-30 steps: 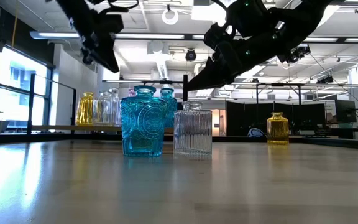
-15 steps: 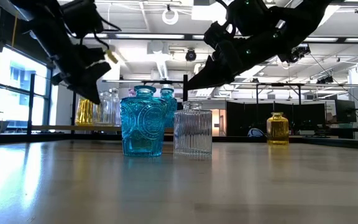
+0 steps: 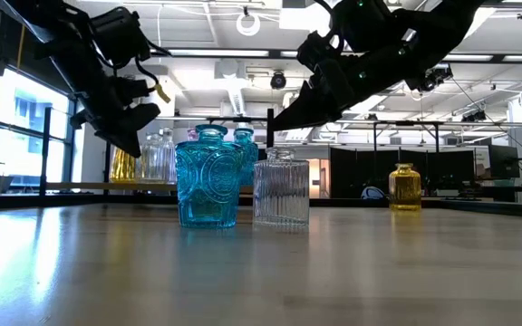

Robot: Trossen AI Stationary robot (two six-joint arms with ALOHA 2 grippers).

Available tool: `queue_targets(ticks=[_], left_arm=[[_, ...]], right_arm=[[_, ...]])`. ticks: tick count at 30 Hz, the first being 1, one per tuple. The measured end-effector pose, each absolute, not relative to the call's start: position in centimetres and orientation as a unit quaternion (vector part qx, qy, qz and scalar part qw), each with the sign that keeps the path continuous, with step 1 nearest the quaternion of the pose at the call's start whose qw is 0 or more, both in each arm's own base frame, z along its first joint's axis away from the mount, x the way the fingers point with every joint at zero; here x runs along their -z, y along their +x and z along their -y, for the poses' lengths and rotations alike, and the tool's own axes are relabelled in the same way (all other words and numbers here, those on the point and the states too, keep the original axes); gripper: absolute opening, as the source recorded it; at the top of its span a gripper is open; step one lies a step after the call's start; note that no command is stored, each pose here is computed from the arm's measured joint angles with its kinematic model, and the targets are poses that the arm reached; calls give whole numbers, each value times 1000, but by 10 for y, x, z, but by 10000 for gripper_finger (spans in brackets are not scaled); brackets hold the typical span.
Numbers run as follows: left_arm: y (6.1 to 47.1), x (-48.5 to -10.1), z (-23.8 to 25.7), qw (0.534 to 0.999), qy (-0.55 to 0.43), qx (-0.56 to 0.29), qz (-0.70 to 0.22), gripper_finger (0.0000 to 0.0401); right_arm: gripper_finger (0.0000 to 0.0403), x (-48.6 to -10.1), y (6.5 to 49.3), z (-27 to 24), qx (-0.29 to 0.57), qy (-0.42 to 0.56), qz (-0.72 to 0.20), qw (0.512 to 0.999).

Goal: Sort vases onto shelf
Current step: Put the left transparent flower vase aligned with the other transparent flower vase on the shelf

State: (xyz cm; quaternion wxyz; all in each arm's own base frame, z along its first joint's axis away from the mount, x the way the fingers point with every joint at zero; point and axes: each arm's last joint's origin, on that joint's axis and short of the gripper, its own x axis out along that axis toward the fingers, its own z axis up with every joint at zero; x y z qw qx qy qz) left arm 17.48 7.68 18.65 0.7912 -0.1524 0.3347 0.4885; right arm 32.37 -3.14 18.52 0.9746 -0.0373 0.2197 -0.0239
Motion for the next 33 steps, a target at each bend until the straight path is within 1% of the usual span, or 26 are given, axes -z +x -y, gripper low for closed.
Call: queue_targets(ticks=[7,12,14,18,24,33], left_arm=[[171,-186,-85,785,-159,-493,-340,0],[177,-185,-75,808,-200,-426,-354,0],[179,-185,-70,813,-210,-414,-352,0],[182,-184,-70,812,-199,-429,-342,0],[186,-177,-83,796,-187,-466,-337,0],[186,-175,-97,792,-172,-480,-335,0]], right_arm=[[0,-185,324,31,24,-37,-220,975],[0,-185,324,31,24,-37,-220,974],[0,-185,323,31,24,-36,-223,974],[0,-184,323,31,24,-37,-224,974],[0,-185,323,31,24,-37,-224,974],[0,-185,323,31,24,-37,-224,974]])
